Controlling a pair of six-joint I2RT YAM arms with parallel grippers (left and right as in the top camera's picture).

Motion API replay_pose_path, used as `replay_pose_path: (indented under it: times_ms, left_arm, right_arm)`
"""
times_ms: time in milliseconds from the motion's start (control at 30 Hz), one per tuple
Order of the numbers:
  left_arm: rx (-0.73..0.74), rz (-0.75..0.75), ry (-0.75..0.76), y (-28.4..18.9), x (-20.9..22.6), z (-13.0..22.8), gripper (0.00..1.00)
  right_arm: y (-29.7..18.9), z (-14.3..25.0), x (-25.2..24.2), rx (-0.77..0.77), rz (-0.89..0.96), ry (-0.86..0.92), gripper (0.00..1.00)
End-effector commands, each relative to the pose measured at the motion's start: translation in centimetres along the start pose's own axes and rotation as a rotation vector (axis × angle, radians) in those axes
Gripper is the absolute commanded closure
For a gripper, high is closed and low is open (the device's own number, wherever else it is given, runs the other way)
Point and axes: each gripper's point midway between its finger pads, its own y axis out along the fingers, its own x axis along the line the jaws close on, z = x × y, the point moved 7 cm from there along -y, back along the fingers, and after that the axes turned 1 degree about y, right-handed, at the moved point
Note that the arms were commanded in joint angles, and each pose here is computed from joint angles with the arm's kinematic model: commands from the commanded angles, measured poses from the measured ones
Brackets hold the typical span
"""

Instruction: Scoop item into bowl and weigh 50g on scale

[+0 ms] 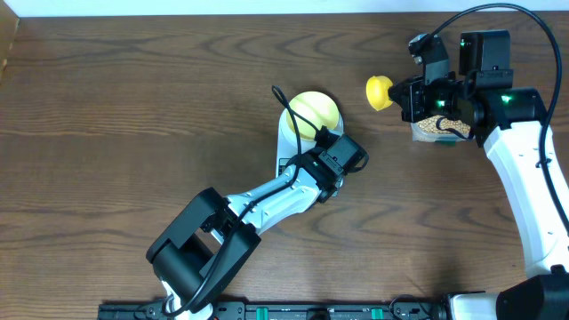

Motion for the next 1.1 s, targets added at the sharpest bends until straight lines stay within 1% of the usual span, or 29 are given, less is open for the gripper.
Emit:
replay_pose_path:
  times_ms: [0, 933, 1000, 1067]
  left_arm:
    - [0.063, -0.036, 0.031, 1.85, 0.48, 1.41, 0.92]
    - [0.056, -0.06, 0.032, 2.09, 0.64, 1.39, 0.92]
    - [0.052, -0.069, 0.035, 2.06, 0.67, 1.35, 0.92]
    - [0.028, -0.11, 0.048, 1.86, 0.68, 1.23, 0.92]
  right_arm:
    - [-0.47, -0.55, 0.17, -0.016, -0.006, -0.018, 0.99]
    - [-0.47, -0.49, 0.17, -0.013, -0.007, -0.017, 0.99]
    - [-0.47, -0.49, 0.17, -0.013, -0.007, -0.017, 0.99]
    - [-0.47, -0.49, 0.17, -0.013, -0.007, -0.017, 0.99]
